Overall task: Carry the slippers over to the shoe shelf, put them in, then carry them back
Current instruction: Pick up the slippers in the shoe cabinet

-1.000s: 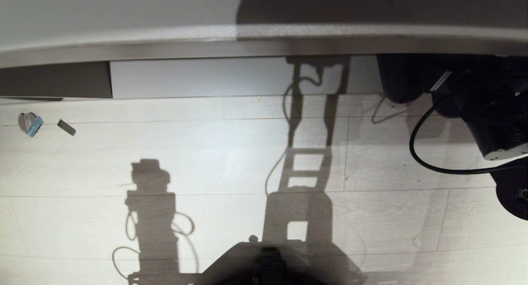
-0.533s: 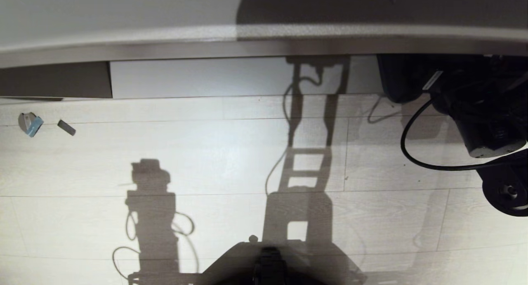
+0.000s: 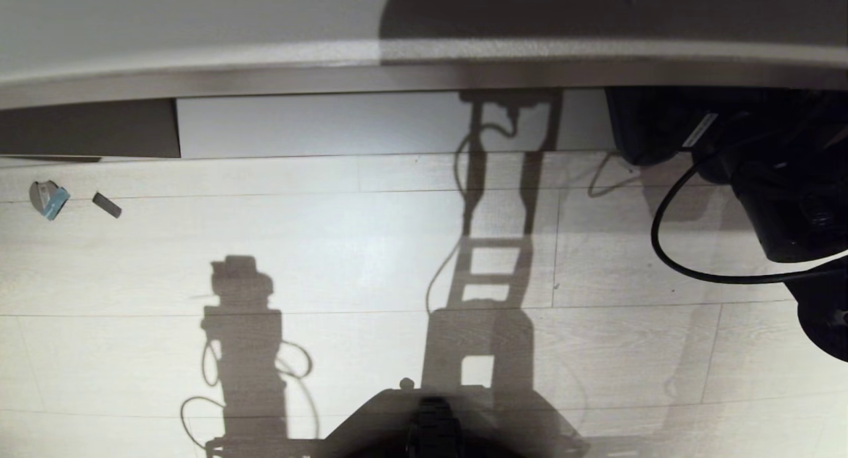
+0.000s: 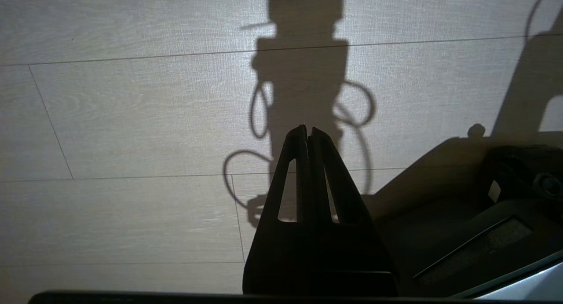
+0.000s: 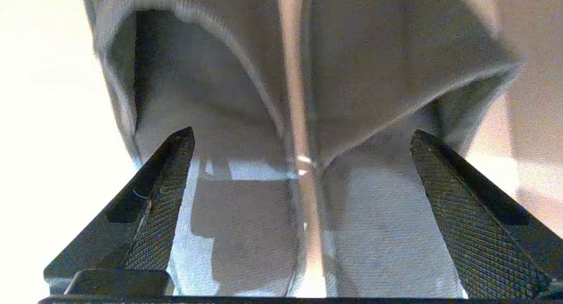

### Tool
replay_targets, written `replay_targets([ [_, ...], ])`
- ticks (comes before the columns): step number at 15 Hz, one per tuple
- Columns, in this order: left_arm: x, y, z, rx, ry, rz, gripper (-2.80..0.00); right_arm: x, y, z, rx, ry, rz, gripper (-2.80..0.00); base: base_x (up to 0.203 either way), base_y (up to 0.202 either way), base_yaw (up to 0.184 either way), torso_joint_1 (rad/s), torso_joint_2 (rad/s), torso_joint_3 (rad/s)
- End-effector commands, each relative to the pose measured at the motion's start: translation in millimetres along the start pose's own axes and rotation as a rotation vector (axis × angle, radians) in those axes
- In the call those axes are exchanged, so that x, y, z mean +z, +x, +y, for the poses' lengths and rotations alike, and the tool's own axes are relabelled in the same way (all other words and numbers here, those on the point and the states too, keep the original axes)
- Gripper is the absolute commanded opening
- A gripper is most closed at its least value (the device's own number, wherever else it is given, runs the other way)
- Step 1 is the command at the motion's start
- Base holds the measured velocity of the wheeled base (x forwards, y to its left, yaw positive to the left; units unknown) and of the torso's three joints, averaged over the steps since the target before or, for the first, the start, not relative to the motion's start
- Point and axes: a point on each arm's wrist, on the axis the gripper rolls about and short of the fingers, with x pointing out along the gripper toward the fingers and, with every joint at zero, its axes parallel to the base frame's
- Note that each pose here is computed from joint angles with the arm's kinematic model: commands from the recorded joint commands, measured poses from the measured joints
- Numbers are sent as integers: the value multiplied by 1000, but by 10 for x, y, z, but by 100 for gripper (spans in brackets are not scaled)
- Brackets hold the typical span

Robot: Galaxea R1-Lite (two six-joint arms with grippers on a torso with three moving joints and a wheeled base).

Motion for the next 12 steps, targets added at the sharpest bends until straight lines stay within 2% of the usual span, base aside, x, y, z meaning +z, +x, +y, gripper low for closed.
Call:
replay_targets([
  [1,0,0,0,1,-1,0,-280,55,14,-32,-19,2,-19,0,0,0,0,0,0,0],
  [3,0,0,0,1,-6,0,-280,35,28,-40,-45,-8,11,0,0,0,0,0,0,0],
  [12,0,0,0,0,2,0,-280,-134,313,-35,-92,-16,3,0,0,0,0,0,0,0],
])
